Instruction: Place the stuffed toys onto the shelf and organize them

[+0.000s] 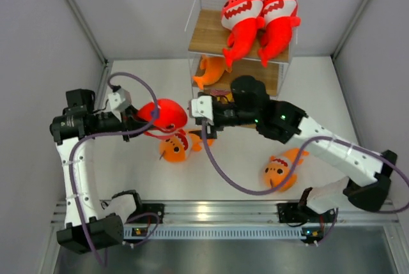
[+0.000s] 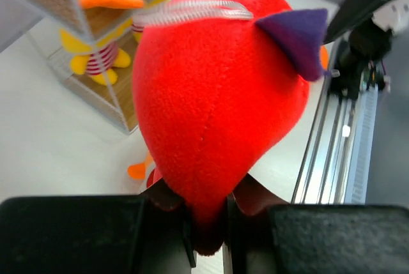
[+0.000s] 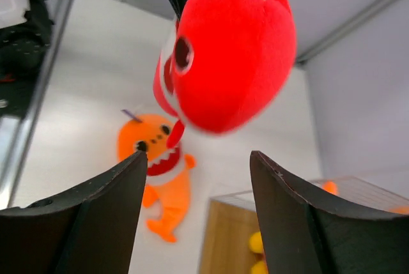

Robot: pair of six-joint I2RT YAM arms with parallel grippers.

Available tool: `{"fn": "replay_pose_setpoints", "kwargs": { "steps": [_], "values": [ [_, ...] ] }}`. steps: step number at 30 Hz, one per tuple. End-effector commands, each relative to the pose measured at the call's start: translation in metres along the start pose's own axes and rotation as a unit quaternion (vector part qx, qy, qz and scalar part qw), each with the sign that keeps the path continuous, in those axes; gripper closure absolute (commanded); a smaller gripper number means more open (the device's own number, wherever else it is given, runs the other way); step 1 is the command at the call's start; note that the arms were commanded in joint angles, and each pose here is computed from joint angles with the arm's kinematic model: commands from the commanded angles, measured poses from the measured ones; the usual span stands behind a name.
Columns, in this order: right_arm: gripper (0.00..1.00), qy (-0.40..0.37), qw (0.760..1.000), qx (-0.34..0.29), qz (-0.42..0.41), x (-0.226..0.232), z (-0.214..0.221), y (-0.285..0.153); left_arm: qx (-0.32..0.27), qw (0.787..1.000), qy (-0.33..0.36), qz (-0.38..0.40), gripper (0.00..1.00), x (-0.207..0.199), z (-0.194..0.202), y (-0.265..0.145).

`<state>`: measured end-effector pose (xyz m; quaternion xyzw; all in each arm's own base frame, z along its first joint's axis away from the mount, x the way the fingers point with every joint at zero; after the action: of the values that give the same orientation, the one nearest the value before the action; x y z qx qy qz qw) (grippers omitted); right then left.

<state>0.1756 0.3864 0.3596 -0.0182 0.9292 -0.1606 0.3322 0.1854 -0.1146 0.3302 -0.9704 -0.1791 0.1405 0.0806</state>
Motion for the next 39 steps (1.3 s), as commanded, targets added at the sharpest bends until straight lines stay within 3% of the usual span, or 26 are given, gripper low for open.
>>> {"fn": "replay_pose_setpoints", "kwargs": {
  "steps": [1, 4, 6, 7, 8, 10, 11, 12, 13, 15, 16, 21, 23, 25, 28, 39],
  "values": [
    [0.34, -0.108, 0.975, -0.031, 0.191, -0.048, -0.035, -0.065, -0.113, 0.981, -0.15, 0.037, 1.0, -0.013, -0.049, -0.019],
    [0.31, -0.231, 0.944, -0.038, 0.231, -0.042, -0.042, -0.076, -0.157, 0.96, -0.233, 0.015, 1.0, 0.011, -0.067, -0.041],
    [0.29, -0.322, 0.9, -0.03, 0.293, -0.056, -0.054, -0.088, -0.168, 0.952, -0.255, -0.002, 1.0, 0.022, -0.071, -0.05],
    [0.29, -0.344, 0.892, -0.021, 0.291, -0.047, -0.05, -0.078, -0.167, 0.951, -0.26, -0.008, 1.0, 0.022, -0.073, -0.052],
    [0.29, -0.393, 0.867, 0.007, 0.306, -0.052, -0.05, -0.078, -0.17, 0.949, -0.264, -0.016, 1.0, 0.024, -0.073, -0.055],
    [0.29, -0.45, 0.84, 0.017, 0.303, -0.042, -0.052, -0.054, -0.173, 0.944, -0.279, -0.024, 1.0, 0.024, -0.074, -0.059],
    [0.29, -0.507, 0.807, 0.037, 0.299, -0.04, -0.055, -0.047, -0.171, 0.945, -0.277, -0.036, 1.0, 0.025, -0.076, -0.061],
    [0.28, -0.53, 0.798, 0.051, 0.283, -0.031, -0.049, -0.026, -0.168, 0.944, -0.279, -0.043, 1.0, 0.025, -0.076, -0.062],
    [0.28, -0.566, 0.766, 0.058, 0.299, -0.032, -0.057, -0.023, -0.166, 0.943, -0.285, -0.047, 1.0, 0.024, -0.078, -0.063],
    [0.28, -0.6, 0.745, 0.055, 0.286, -0.02, -0.055, 0.005, -0.157, 0.944, -0.284, -0.063, 1.0, 0.022, -0.079, -0.063],
    [0.28, -0.623, 0.723, 0.058, 0.293, -0.02, -0.06, 0.009, -0.156, 0.942, -0.289, -0.066, 1.0, 0.021, -0.08, -0.063],
    [0.27, -0.683, 0.678, 0.046, 0.268, 0.004, -0.05, 0.065, -0.152, 0.943, -0.286, -0.073, 1.0, 0.014, -0.077, -0.062],
    [0.27, -0.706, 0.636, 0.055, 0.307, -0.001, -0.059, 0.068, -0.152, 0.942, -0.291, -0.073, 1.0, 0.013, -0.078, -0.061],
    [0.27, -0.728, 0.609, 0.069, 0.308, 0.002, -0.053, 0.09, -0.152, 0.941, -0.294, -0.074, 1.0, 0.013, -0.078, -0.062],
    [0.27, -0.735, 0.595, 0.079, 0.316, 0.001, -0.047, 0.107, -0.154, 0.94, -0.296, -0.07, 1.0, 0.012, -0.078, -0.061],
    [0.27, -0.74, 0.586, 0.1, 0.314, -0.025, -0.037, 0.135, -0.155, 0.941, -0.294, -0.065, 1.0, 0.008, -0.071, -0.058]
  ]
}}
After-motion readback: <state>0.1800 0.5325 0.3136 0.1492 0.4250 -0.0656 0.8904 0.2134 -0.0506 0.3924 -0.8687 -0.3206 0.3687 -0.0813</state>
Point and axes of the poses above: each gripper's point midway between its finger pads, its own y axis out along the fingers, its own x axis along the line the jaws close on, z = x × y, the point moved 1 cm from there along -y, back along the fingers, and after that the axes turned 13 degrees about -y, right-handed, at the moved point
